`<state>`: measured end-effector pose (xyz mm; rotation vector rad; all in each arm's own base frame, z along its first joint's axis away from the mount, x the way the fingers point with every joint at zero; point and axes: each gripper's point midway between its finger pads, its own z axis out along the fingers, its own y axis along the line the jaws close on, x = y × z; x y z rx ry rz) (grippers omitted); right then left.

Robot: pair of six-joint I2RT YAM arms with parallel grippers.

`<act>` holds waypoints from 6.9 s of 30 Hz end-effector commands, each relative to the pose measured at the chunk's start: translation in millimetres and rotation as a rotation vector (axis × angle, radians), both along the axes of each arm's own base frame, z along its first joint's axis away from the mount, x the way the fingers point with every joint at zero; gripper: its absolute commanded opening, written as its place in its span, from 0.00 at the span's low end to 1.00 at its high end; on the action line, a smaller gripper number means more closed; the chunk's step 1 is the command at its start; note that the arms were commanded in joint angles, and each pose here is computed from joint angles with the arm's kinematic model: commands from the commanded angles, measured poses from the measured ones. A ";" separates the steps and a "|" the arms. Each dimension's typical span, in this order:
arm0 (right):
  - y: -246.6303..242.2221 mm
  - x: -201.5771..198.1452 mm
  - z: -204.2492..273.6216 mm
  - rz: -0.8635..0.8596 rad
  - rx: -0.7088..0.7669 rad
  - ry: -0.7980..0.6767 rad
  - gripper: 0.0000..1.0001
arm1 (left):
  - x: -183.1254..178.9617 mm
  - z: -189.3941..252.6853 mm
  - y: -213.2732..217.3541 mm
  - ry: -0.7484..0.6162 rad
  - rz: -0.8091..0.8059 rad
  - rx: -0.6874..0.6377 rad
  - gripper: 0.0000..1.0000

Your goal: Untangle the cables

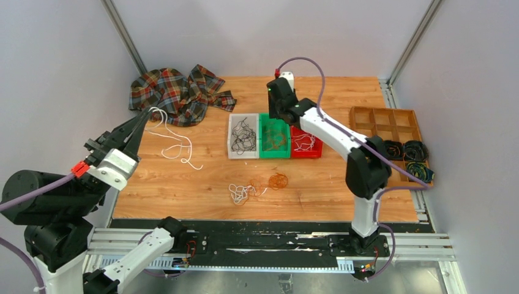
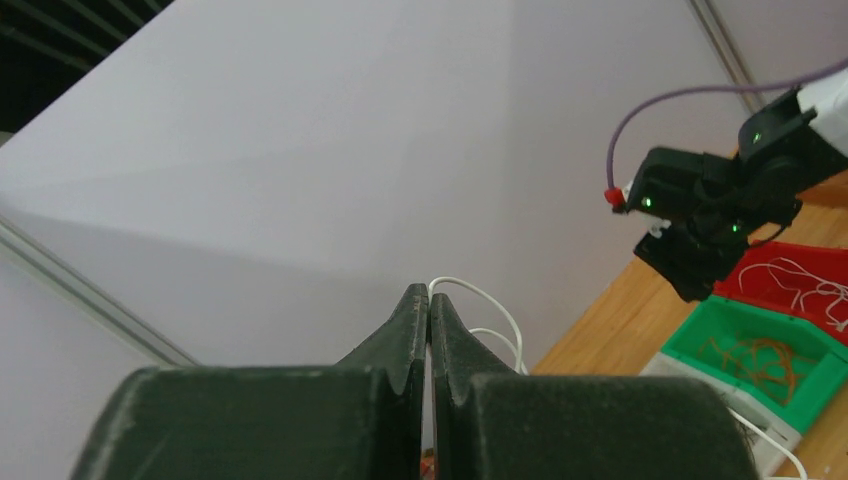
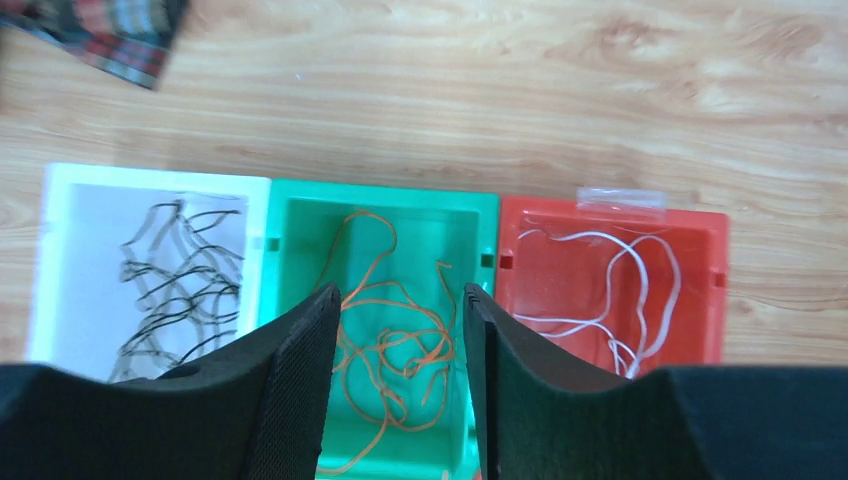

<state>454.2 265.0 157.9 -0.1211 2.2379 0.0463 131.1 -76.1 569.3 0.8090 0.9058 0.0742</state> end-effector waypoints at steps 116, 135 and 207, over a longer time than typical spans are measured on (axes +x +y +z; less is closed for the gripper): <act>-19.7 -181.7 -18.9 0.310 0.115 0.083 0.40 | 44.7 -337.2 -52.1 0.883 -0.204 0.639 0.91; -53.8 -226.6 -17.0 0.211 0.242 0.020 0.15 | 50.7 -495.9 -78.5 0.984 -0.513 1.109 0.76; 115.3 -297.9 183.2 0.909 0.609 -0.603 0.51 | 36.4 -279.9 -110.3 1.066 -0.295 0.532 0.00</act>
